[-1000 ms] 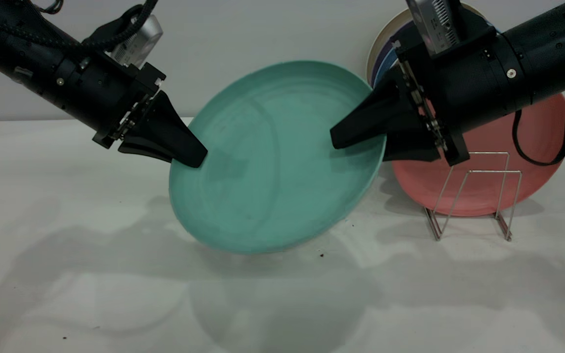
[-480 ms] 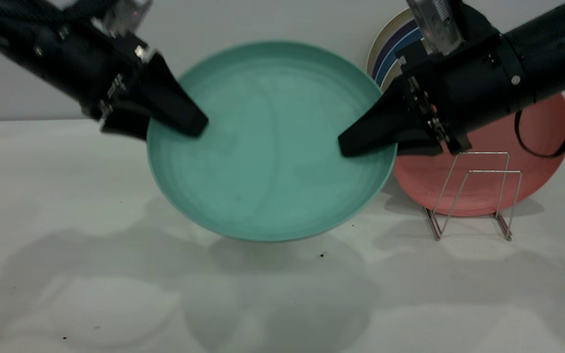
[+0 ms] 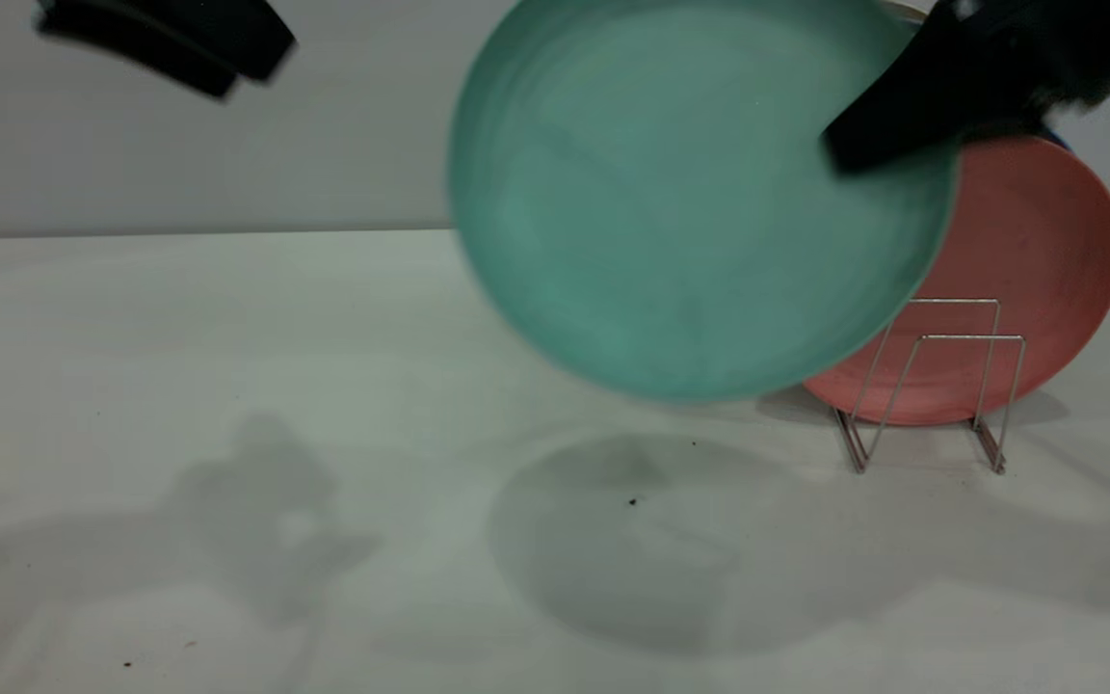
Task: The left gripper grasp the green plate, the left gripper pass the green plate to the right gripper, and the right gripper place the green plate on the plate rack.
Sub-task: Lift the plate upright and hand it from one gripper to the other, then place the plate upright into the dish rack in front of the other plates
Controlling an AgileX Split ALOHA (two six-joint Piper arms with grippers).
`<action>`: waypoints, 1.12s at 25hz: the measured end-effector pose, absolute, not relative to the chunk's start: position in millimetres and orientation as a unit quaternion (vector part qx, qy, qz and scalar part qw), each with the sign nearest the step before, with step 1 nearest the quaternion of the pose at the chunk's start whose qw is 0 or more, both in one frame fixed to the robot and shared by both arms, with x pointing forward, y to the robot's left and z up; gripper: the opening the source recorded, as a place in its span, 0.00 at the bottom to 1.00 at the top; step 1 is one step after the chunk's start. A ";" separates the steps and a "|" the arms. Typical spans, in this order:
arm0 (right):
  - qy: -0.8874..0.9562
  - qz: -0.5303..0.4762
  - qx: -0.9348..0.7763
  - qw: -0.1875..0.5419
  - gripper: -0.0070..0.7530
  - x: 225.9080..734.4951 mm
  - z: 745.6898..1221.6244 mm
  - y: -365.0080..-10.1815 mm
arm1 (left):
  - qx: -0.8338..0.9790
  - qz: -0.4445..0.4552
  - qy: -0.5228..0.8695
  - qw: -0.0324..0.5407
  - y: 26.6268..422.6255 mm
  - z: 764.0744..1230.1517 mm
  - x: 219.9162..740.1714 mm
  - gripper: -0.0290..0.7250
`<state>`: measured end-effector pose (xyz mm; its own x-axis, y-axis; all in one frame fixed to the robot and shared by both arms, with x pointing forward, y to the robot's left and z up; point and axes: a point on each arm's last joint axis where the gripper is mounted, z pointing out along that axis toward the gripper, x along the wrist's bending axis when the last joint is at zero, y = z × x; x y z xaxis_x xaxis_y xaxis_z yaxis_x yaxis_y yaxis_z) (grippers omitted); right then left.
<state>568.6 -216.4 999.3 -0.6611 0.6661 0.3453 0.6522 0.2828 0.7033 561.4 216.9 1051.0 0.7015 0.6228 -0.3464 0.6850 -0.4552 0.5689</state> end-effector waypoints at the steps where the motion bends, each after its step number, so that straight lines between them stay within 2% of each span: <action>1: 0.811 0.432 0.392 0.050 0.11 567.3 1009.6 -220.7 | 0.854 -0.034 0.380 0.355 217.7 1057.1 558.3 0.85; 7: 0.865 0.364 0.208 0.275 0.11 562.4 1048.9 -236.2 | 0.857 -0.012 0.379 0.349 220.8 1067.5 552.4 0.81; 12: 0.876 0.292 0.105 0.369 0.11 565.7 1056.7 -245.3 | 0.852 -0.015 0.392 0.347 221.2 1066.6 552.3 0.81; 19: 0.883 0.260 0.100 0.378 0.11 576.5 1041.1 -252.1 | 0.850 -0.017 0.396 0.346 221.2 1066.6 552.3 0.81; 28: 0.886 0.256 0.145 0.359 0.11 578.5 1033.2 -292.9 | 0.849 -0.018 0.399 0.346 221.2 1066.6 552.3 0.81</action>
